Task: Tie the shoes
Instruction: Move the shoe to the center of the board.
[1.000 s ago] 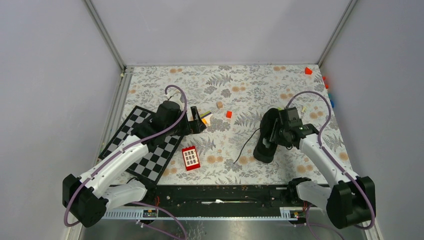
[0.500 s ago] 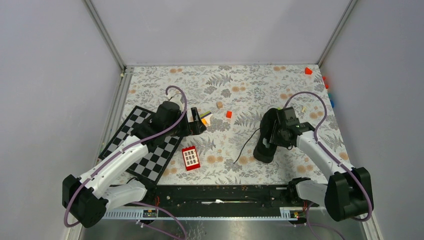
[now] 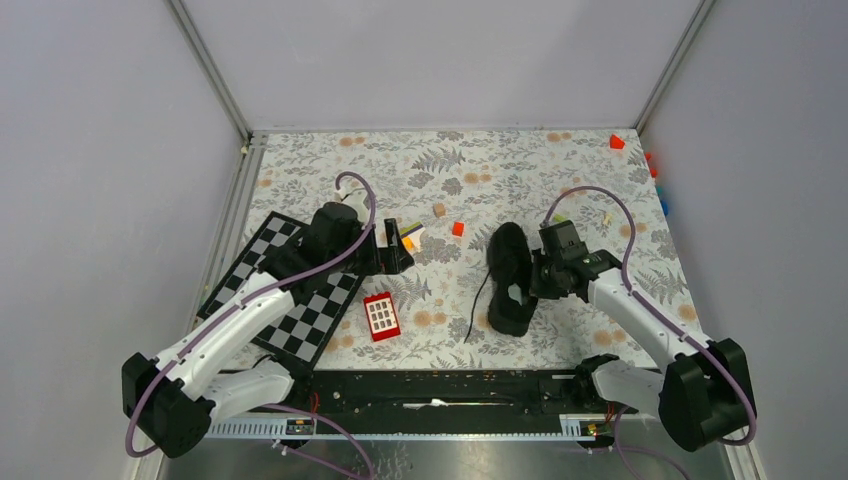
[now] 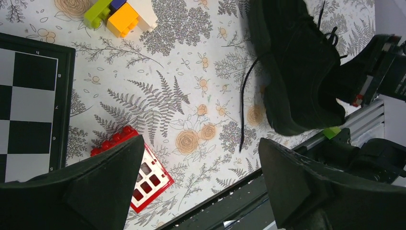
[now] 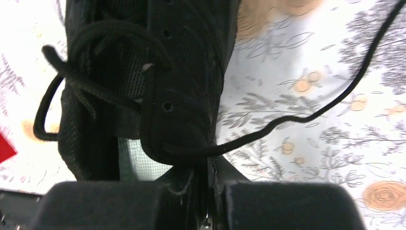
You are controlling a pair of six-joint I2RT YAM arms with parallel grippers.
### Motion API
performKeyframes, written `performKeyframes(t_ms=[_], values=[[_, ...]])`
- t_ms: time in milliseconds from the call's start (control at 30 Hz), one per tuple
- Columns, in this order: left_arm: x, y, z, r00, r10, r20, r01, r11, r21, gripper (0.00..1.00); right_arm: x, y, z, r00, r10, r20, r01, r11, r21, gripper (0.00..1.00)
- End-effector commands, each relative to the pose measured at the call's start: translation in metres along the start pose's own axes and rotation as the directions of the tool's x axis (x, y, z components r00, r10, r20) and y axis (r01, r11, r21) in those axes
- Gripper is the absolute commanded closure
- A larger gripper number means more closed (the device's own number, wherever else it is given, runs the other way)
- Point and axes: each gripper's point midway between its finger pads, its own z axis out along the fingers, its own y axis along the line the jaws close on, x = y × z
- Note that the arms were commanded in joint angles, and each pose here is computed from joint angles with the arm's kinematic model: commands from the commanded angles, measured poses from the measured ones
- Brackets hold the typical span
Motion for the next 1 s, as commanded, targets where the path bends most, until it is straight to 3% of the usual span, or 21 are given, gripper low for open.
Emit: performKeyframes(t_ms=[0,167,333,500,567,667,733,833,967], values=[[-0.025,-0.017,-0.006,0.998,0.034,0.059,-0.036,0.998,0.042,0.01,0.001,0.040,-0.022,1.000,-0.010,0.001,0.010,0.981,-0.193,1.00],[-0.027,-0.017,-0.005,0.998,0.017,0.065,-0.019,0.999,0.043,0.01,0.005,0.052,-0.031,1.000,-0.005,0.005,0.006,0.981,-0.192,1.00],[-0.010,-0.028,0.008,1.000,-0.020,0.006,0.019,0.991,0.132,0.03,0.003,0.033,-0.018,0.996,0.049,0.078,-0.047,0.999,-0.023,1.00],[0.002,-0.054,-0.002,0.998,0.059,-0.026,-0.050,0.965,0.257,0.03,-0.002,0.033,-0.011,0.982,0.069,0.177,-0.074,0.997,0.021,1.00],[0.011,-0.058,0.000,0.995,0.079,-0.060,-0.058,0.957,0.285,0.07,-0.001,0.036,-0.006,0.982,0.069,0.175,-0.071,0.997,0.004,0.98],[0.030,-0.067,0.007,0.987,0.109,-0.121,-0.065,0.945,0.321,0.16,0.003,0.043,-0.009,0.989,0.036,0.144,-0.032,0.999,-0.030,0.46],[0.043,-0.071,0.014,0.982,0.134,-0.136,-0.085,0.944,0.318,0.18,-0.001,0.046,-0.018,0.987,0.013,0.163,-0.004,0.998,-0.056,0.28],[0.055,-0.066,0.035,0.988,0.111,-0.110,-0.078,0.961,0.266,0.25,-0.012,0.047,-0.040,0.975,-0.026,0.220,0.044,0.996,-0.076,0.22],[0.047,-0.056,0.065,0.998,0.054,0.021,-0.057,0.978,0.203,0.28,-0.026,0.039,-0.073,0.953,-0.063,0.297,0.085,0.994,-0.062,0.22]])
